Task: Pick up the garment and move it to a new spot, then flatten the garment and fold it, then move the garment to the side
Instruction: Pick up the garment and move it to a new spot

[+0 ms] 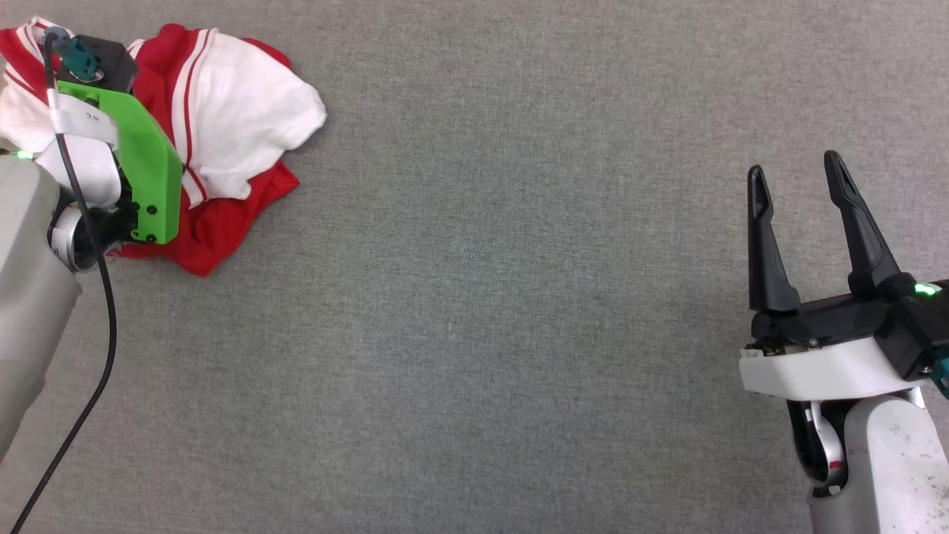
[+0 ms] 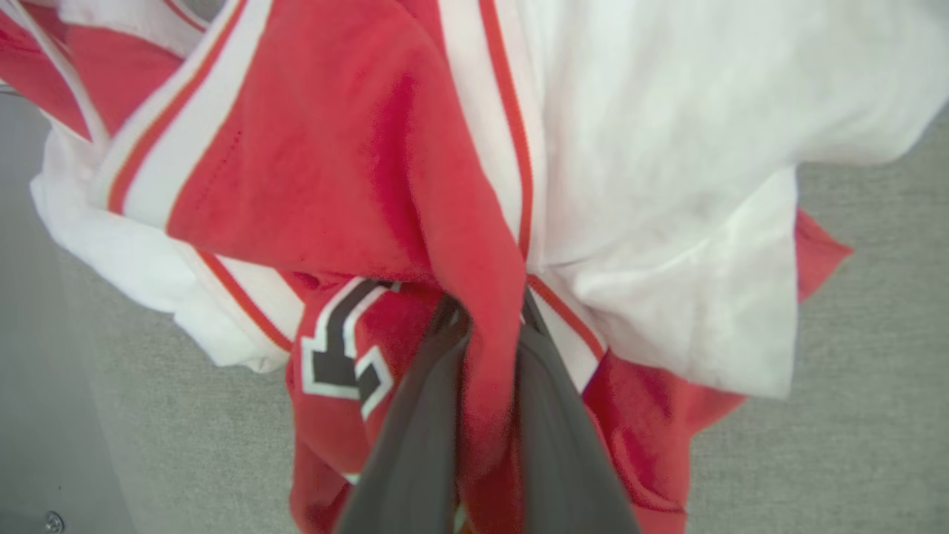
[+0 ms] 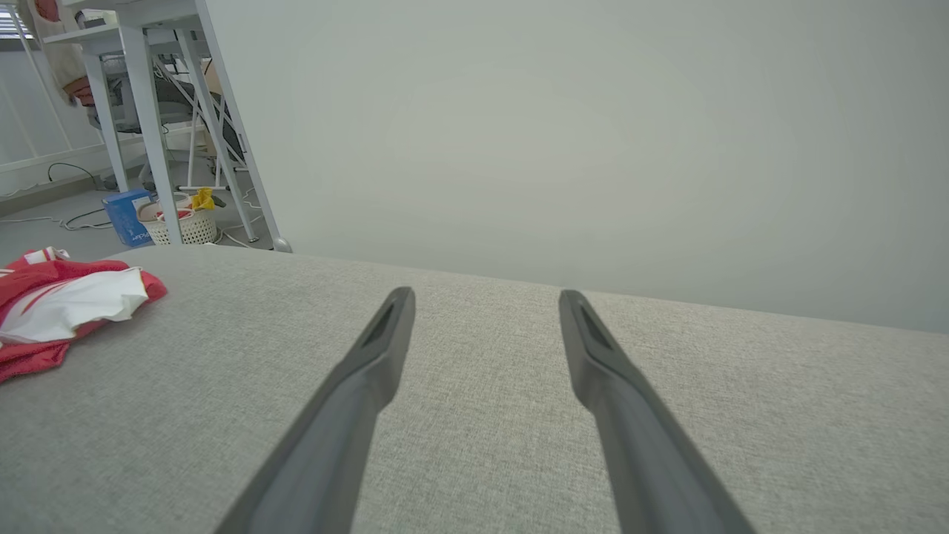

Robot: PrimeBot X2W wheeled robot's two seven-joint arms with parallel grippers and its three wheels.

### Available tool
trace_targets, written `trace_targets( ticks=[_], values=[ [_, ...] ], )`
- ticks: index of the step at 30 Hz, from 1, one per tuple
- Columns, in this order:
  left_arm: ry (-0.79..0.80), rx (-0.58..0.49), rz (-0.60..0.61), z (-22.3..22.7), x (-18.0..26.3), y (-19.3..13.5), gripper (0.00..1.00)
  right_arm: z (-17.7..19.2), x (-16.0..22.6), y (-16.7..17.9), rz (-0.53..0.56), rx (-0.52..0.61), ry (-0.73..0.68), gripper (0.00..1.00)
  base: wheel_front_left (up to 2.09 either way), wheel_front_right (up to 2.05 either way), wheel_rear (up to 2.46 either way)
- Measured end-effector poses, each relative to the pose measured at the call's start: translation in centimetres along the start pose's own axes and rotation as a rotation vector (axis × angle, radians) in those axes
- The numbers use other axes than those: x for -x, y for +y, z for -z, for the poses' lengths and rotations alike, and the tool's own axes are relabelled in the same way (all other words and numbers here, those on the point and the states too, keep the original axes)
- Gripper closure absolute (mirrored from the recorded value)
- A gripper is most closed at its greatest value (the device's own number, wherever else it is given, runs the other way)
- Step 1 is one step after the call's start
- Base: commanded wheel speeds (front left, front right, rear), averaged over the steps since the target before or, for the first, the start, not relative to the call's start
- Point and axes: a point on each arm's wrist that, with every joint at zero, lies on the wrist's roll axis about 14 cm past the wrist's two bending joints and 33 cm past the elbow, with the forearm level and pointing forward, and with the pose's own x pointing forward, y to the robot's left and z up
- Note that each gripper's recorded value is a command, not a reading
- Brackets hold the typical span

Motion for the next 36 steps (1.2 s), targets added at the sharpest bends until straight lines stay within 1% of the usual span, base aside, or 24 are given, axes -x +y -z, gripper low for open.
trace_targets(
  ticks=[3,6,14,17,26,30,36],
  values=[
    [-0.102,-0.054,0.013,-2.1,1.8,-0.8,1.0,-0.8,0.6,0.2,0.001,-0.006,-0.008,0.0,0.0,0.0,0.0],
    [-0.183,-0.132,0.048,-3.7,3.7,-2.6,1.0,-1.8,1.1,0.3,0.002,-0.012,-0.022,0.0,0.0,0.0,0.0],
    [-0.348,-0.304,0.182,-5.8,8.1,-9.1,1.0,-4.9,2.2,0.6,0.008,-0.023,-0.083,0.0,0.0,0.0,0.0],
    [-0.389,-0.37,0.25,-6.5,8.8,-12.4,1.0,-5.8,2.7,0.0,0.025,-0.015,-0.1,0.0,0.0,0.0,0.0],
    [-0.498,-0.563,0.531,-8.6,10.0,-25.2,1.0,-7.3,5.0,-3.8,0.139,0.02,-0.117,0.0,0.0,0.0,0.0],
    [-0.535,-0.624,0.65,-9.0,10.1,-30.7,1.0,-7.6,6.2,-5.8,0.203,0.033,-0.116,0.0,0.0,0.0,0.0],
    [-0.561,-0.665,0.815,-8.4,10.0,-37.8,1.0,-7.6,7.7,-8.3,0.282,0.063,-0.1,0.0,0.0,0.0,0.0]
  ],
)
